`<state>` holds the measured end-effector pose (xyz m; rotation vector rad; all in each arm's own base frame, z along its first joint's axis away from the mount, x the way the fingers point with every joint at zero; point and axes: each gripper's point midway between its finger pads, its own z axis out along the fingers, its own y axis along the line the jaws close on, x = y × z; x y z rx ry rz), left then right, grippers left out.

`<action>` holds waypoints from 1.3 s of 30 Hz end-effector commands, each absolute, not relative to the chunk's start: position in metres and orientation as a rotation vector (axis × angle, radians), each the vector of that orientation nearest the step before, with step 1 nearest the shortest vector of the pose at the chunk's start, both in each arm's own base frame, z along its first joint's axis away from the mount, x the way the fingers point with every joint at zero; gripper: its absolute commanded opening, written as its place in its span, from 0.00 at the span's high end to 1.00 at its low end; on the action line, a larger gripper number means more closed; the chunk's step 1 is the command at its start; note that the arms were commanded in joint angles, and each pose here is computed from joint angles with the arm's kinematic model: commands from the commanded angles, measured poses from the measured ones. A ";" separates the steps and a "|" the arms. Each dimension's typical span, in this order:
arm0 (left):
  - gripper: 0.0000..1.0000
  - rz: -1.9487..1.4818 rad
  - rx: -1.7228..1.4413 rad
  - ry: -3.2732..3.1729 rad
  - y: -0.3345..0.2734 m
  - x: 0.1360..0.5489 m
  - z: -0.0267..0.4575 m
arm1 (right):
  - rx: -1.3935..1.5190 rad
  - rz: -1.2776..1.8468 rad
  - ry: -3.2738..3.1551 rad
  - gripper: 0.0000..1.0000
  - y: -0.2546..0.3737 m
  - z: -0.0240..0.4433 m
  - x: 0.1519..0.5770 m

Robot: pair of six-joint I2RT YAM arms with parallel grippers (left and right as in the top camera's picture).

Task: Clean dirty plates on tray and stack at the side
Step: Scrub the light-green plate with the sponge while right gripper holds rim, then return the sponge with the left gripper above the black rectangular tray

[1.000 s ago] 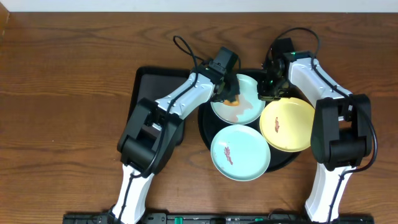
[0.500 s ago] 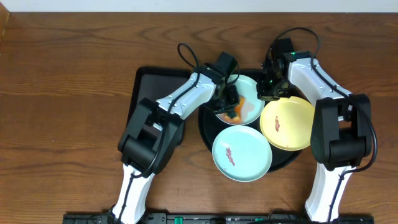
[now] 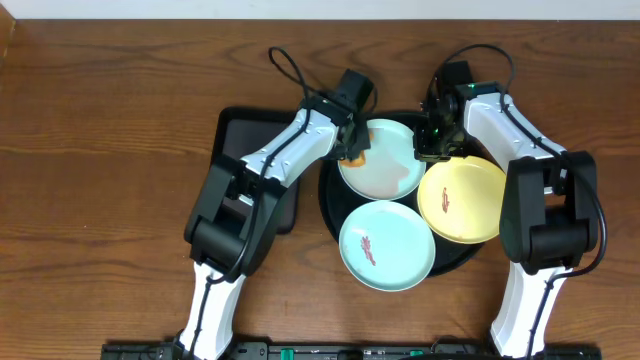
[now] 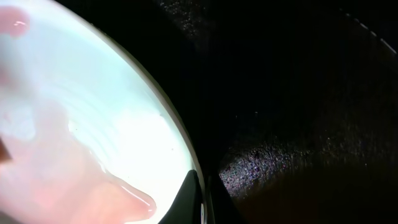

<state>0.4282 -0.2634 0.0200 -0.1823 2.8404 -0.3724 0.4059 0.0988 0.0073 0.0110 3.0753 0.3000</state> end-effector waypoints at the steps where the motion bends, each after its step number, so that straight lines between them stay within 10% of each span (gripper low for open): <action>1: 0.92 -0.277 -0.188 2.747 -0.251 0.456 0.020 | -0.004 0.304 3.059 0.99 0.102 0.011 0.409; 11: 0.92 -0.609 -0.004 2.865 -0.298 0.420 0.026 | -0.003 0.304 3.060 0.99 0.102 0.011 0.409; 24: 0.92 -0.549 -0.188 2.735 -0.180 0.430 0.158 | -0.129 0.303 3.019 0.97 0.104 0.011 0.416; 39: 0.93 -0.095 -0.368 3.031 -0.061 0.364 0.057 | -0.131 0.227 2.870 0.99 0.097 0.053 0.439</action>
